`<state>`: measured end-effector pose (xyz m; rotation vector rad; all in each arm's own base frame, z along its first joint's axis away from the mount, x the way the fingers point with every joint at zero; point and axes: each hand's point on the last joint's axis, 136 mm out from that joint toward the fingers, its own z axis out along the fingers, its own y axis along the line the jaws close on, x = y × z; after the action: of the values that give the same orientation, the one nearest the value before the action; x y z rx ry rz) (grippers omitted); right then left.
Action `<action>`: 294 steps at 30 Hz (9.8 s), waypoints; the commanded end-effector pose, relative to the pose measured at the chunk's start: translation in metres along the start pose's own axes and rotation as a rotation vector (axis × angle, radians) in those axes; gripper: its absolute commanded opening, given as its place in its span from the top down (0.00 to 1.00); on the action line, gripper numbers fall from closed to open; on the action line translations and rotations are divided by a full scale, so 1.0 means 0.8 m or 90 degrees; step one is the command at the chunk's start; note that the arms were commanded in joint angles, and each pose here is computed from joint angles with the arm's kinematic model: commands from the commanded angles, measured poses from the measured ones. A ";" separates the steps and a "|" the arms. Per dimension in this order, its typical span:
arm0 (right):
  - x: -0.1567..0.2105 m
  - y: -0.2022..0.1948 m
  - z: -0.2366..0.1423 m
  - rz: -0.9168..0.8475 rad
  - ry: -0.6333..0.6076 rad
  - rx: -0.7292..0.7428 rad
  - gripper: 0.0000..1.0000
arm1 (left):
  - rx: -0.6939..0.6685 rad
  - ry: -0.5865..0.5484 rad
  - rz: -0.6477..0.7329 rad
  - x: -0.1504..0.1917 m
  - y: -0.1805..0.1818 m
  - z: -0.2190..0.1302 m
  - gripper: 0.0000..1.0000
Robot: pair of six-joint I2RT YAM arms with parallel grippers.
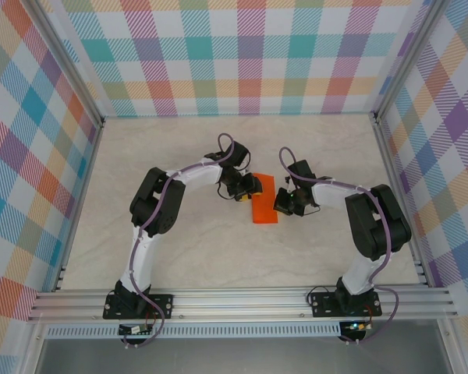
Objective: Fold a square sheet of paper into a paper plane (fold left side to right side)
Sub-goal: Hold the square sheet of paper at the center of the table, then first fold the square sheet of paper in half at the center of the table, then hold the square sheet of paper at the center of the table, then first fold the square sheet of paper in half at the center of the table.
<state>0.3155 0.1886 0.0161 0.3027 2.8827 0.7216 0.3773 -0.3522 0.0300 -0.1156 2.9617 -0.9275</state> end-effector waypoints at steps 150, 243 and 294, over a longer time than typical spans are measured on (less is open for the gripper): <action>0.037 -0.033 0.025 -0.034 0.110 0.097 0.97 | 0.188 -0.116 0.114 -0.056 -0.039 -0.118 0.74; -0.083 0.013 0.064 -0.007 0.092 0.041 0.96 | 0.112 0.067 0.267 0.148 -0.003 -0.017 0.70; -0.086 0.028 0.057 -0.025 0.083 0.032 0.95 | 0.076 0.078 0.261 0.170 0.046 -0.009 0.70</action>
<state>0.4149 0.2230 0.0178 0.1975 2.9104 0.8064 0.2766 -0.3465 0.0283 0.4955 2.7230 -1.1241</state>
